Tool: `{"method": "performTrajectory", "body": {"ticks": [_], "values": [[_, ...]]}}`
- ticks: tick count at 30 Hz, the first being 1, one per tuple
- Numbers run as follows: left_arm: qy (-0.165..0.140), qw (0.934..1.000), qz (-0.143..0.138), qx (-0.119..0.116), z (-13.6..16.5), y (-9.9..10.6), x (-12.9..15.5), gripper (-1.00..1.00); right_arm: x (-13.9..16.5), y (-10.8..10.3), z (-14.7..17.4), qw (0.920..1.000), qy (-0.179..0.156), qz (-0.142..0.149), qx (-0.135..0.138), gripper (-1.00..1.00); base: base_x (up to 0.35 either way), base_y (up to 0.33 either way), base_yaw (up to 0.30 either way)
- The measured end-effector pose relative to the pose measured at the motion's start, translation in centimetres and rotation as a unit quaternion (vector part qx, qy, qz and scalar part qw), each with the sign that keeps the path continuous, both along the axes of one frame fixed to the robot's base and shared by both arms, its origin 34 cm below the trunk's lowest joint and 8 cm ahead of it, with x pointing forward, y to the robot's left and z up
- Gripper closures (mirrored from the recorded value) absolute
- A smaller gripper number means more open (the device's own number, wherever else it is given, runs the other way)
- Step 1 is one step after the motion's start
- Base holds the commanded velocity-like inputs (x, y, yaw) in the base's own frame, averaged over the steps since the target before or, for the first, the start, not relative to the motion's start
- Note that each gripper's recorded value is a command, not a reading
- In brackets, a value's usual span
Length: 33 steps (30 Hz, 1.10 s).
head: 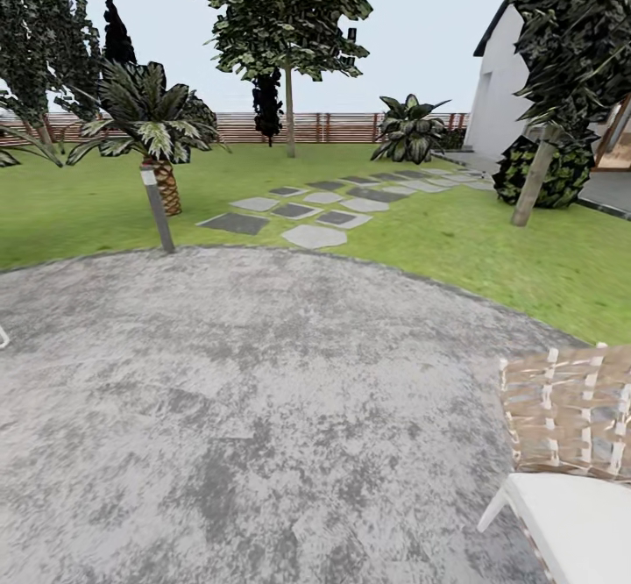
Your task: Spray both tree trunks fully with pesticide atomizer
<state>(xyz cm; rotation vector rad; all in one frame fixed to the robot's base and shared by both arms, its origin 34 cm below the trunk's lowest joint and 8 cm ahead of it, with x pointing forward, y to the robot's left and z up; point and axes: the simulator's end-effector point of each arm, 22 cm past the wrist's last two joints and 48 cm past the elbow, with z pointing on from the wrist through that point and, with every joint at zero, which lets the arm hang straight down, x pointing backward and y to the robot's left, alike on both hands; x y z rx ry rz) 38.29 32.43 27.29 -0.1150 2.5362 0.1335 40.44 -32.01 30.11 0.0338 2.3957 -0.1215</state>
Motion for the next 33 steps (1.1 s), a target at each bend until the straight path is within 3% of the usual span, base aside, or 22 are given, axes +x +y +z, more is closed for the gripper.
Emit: {"method": "performTrajectory", "body": {"ticks": [33], "values": [[0.0, 1.0, 0.0, 0.0, 0.0, -0.02, 0.0, -1.0, 0.0, 0.0, 0.0, 1.0, 0.0, 0.0, 0.0, -1.0, 0.339, 0.0, 0.0]]}}
